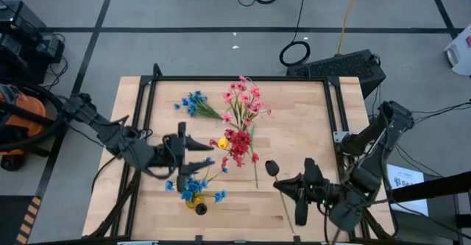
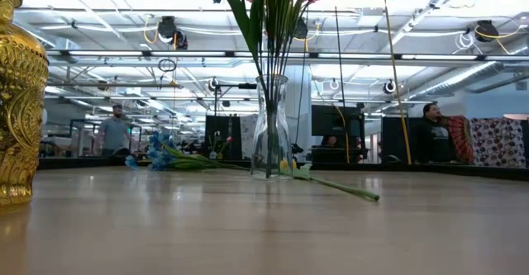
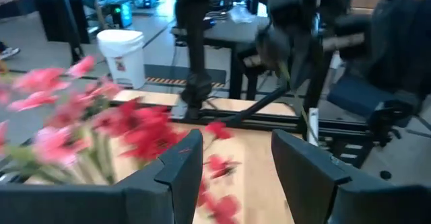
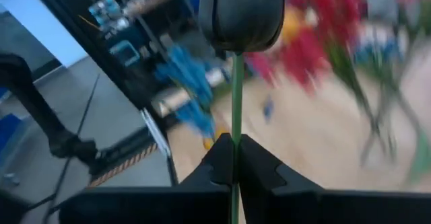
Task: Sort flowers into vase by color
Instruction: Put the black tulip into the yellow vase
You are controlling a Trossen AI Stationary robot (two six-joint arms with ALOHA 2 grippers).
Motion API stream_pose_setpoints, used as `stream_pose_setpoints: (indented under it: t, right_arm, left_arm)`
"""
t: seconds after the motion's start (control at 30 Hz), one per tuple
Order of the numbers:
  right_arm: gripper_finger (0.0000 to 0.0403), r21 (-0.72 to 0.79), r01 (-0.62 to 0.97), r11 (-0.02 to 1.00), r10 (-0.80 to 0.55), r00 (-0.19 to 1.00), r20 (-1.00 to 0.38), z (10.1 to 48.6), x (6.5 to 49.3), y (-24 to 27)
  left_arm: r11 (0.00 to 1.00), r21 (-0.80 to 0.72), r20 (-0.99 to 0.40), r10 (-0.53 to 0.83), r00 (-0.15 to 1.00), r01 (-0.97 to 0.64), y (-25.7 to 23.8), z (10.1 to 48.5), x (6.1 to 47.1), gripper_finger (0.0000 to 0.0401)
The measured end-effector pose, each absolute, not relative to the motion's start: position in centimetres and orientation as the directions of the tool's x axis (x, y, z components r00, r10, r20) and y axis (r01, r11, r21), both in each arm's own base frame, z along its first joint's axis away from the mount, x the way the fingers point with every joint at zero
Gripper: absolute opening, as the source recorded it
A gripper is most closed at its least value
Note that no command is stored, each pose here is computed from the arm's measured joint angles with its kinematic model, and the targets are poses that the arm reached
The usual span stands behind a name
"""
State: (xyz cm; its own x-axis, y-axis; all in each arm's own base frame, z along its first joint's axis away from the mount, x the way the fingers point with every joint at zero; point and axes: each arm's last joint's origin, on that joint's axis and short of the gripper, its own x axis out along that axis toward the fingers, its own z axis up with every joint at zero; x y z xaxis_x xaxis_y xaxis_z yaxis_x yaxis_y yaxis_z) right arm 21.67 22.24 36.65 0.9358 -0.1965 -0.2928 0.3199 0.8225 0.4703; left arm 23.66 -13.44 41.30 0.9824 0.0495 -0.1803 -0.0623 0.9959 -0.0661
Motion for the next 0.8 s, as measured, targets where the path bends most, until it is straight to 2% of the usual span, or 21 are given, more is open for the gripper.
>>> stream_pose_setpoints:
  t: [0.17, 0.27, 0.43, 0.6, 0.8]
  right_arm:
    - [0.0, 0.347, 0.297, 0.89, -0.251, 0.952, -0.173, 42.2, 24.0, 23.7]
    - [0.0, 0.274, 0.282, 0.919, -0.257, 0.958, -0.123, 44.2, 25.8, 24.1]
    - [0.0, 0.174, 0.226, 0.958, -0.209, 0.972, -0.106, 45.3, 29.4, 24.2]
    - [0.0, 0.171, 0.179, 0.969, -0.162, 0.981, -0.105, 45.6, 32.3, 23.1]
    - [0.0, 0.184, 0.129, 0.974, -0.11, 0.987, -0.114, 45.7, 34.0, 21.7]
  left_arm:
    - [0.998, -0.068, -0.174, 0.006, 0.985, -0.018, -15.7, 42.1, 24.9, 0.0182]
    - [0.995, -0.095, -0.14, -0.025, 0.99, 0.012, -16.7, 42.3, 25.4, 0.0182]
    - [0.985, -0.164, -0.044, -0.063, 0.997, 0.055, -17.7, 42.8, 26.1, 0.0182]
    - [0.974, -0.211, 0.033, -0.074, 0.997, 0.079, -17.9, 43.4, 26.5, 0.0182]
    - [0.976, -0.188, 0.099, -0.093, 0.991, 0.111, -18.0, 44.1, 26.4, 0.0182]
